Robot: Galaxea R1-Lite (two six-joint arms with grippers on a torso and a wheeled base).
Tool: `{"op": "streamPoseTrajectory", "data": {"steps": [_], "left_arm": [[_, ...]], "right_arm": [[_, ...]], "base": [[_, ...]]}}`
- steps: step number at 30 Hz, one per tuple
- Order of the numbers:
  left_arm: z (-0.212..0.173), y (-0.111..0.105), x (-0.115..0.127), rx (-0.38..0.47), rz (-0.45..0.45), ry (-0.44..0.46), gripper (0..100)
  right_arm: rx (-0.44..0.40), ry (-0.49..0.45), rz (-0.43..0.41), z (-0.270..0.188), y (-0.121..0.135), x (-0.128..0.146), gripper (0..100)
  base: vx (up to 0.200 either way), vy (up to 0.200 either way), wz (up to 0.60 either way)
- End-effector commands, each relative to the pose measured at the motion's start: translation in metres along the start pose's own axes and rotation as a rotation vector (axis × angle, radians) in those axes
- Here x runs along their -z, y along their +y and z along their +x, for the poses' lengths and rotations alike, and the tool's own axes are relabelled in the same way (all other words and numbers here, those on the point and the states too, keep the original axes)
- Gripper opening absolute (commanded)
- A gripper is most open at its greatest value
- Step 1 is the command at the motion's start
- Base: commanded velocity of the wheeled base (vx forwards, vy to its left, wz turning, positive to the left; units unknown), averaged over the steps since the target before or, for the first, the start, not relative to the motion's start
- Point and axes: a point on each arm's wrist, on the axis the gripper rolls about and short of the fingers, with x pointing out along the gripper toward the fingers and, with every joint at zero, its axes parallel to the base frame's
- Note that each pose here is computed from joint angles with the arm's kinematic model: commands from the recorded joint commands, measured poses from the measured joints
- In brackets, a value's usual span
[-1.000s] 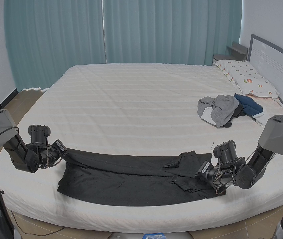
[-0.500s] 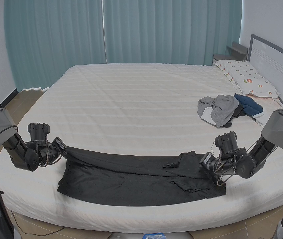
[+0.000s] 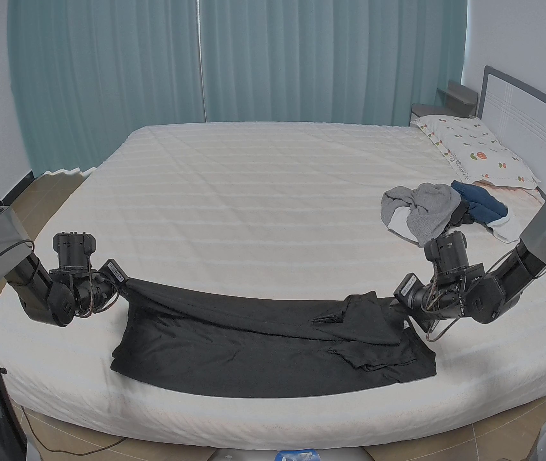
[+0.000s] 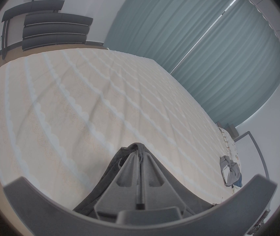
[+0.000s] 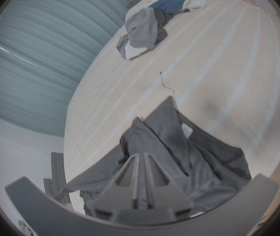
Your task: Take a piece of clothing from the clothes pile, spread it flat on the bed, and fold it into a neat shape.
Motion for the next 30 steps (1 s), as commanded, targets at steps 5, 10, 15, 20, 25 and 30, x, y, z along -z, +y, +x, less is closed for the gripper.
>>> {"op": "streamPoseTrajectory", "data": {"steps": [5,10,15,20,25,30], "left_arm": [[0.0,0.005,0.006,-0.017,-0.001,0.019,0],[0.0,0.005,0.006,-0.017,0.0,0.021,0],[0.0,0.006,0.007,-0.02,0.0,0.024,0],[0.0,0.006,0.007,-0.02,0.001,0.024,0],[0.0,0.006,0.007,-0.02,0.001,0.024,0],[0.0,0.006,0.007,-0.02,0.0,0.024,0]], "right_arm": [[0.039,0.124,-0.009,-0.027,-0.023,0.029,100],[0.07,0.142,-0.002,-0.019,-0.03,0.033,100],[0.085,0.151,0.066,-0.001,-0.027,0.036,100],[0.092,0.148,0.069,0.012,-0.026,0.038,100],[0.073,0.138,0.072,0.017,-0.023,0.037,100],[0.07,0.131,0.064,0.021,-0.021,0.038,0]], "base": [[0.0,0.0,0.0],[0.0,0.0,0.0],[0.0,0.0,0.0],[0.0,0.0,0.0],[0.0,0.0,0.0],[0.0,0.0,0.0]]}}
